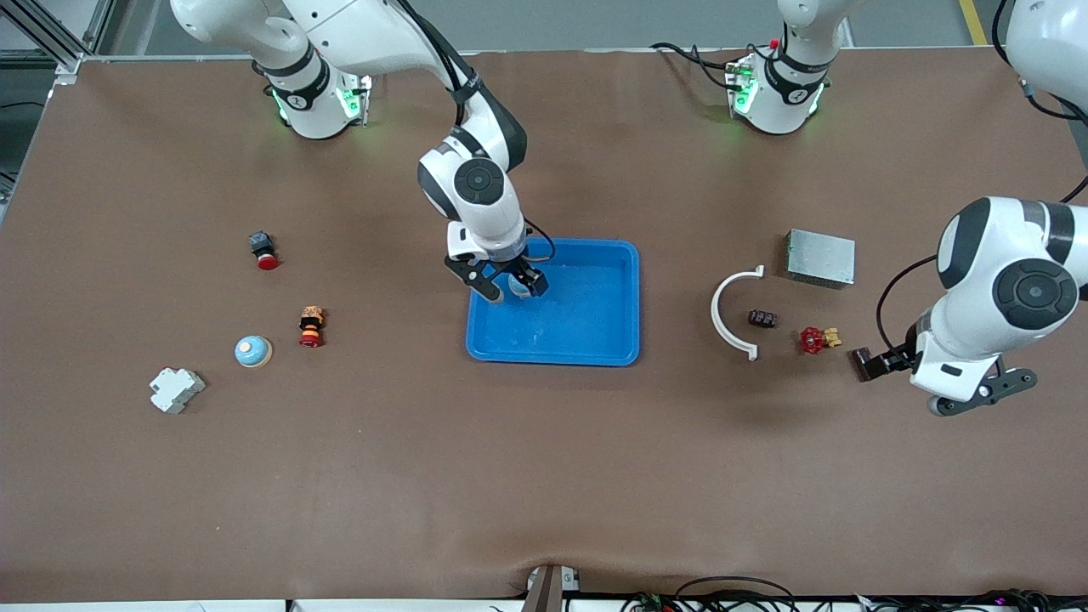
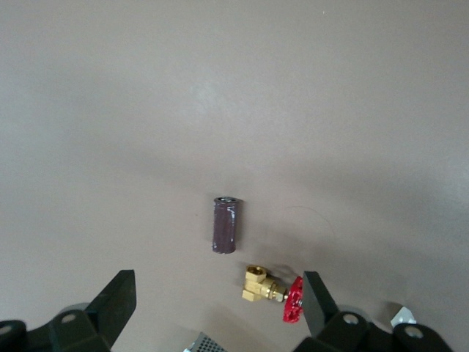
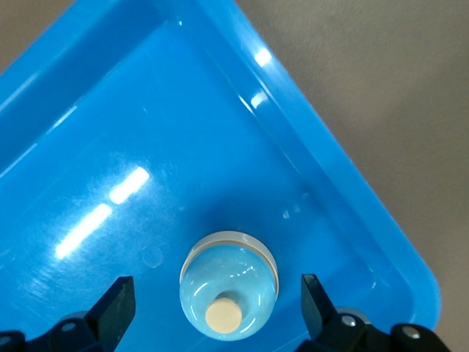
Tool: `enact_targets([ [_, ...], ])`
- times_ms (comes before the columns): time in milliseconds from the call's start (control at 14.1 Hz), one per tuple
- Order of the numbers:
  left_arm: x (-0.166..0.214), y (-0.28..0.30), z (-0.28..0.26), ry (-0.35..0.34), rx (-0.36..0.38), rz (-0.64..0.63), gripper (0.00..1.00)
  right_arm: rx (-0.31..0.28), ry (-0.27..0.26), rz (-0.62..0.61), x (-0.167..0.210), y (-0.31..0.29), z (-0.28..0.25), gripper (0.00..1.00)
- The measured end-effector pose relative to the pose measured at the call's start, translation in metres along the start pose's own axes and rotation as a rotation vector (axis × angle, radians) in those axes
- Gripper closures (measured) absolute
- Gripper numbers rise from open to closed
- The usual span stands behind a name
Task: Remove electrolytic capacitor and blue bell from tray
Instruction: 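Grasp the second bell with the right gripper while the left gripper places the capacitor, then lift the second bell with the right gripper while the left gripper withdraws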
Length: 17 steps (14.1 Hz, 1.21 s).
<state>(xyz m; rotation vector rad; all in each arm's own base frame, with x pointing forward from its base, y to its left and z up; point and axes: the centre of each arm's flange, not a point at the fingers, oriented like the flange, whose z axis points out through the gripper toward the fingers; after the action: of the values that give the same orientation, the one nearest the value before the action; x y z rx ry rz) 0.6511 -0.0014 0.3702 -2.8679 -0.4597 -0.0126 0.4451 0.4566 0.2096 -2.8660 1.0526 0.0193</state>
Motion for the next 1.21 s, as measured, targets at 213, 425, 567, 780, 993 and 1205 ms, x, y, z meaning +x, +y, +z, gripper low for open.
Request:
enact_targets([
  [213,-0.009,0.007,-0.029,0.011,0.005,0.017,0.00,0.003,0.005,0.000,0.000,0.002,0.018,0.00],
  [425,-0.016,0.011,-0.062,0.001,-0.028,0.013,0.00,-0.009,0.007,-0.003,-0.001,0.005,0.029,0.00],
  [567,-0.016,0.013,-0.082,-0.006,-0.057,0.022,0.00,-0.010,0.007,-0.005,-0.001,0.005,0.031,0.00],
  [780,-0.012,0.004,-0.111,-0.022,-0.071,0.008,0.00,-0.009,0.007,-0.006,-0.002,0.005,0.030,0.00],
  [993,-0.008,-0.016,-0.141,-0.045,-0.051,0.006,0.00,-0.009,0.007,-0.009,-0.004,0.004,0.030,0.00],
  [1205,-0.009,-0.022,-0.159,-0.047,-0.051,-0.001,0.00,-0.010,0.007,-0.015,-0.007,0.004,0.031,0.00],
])
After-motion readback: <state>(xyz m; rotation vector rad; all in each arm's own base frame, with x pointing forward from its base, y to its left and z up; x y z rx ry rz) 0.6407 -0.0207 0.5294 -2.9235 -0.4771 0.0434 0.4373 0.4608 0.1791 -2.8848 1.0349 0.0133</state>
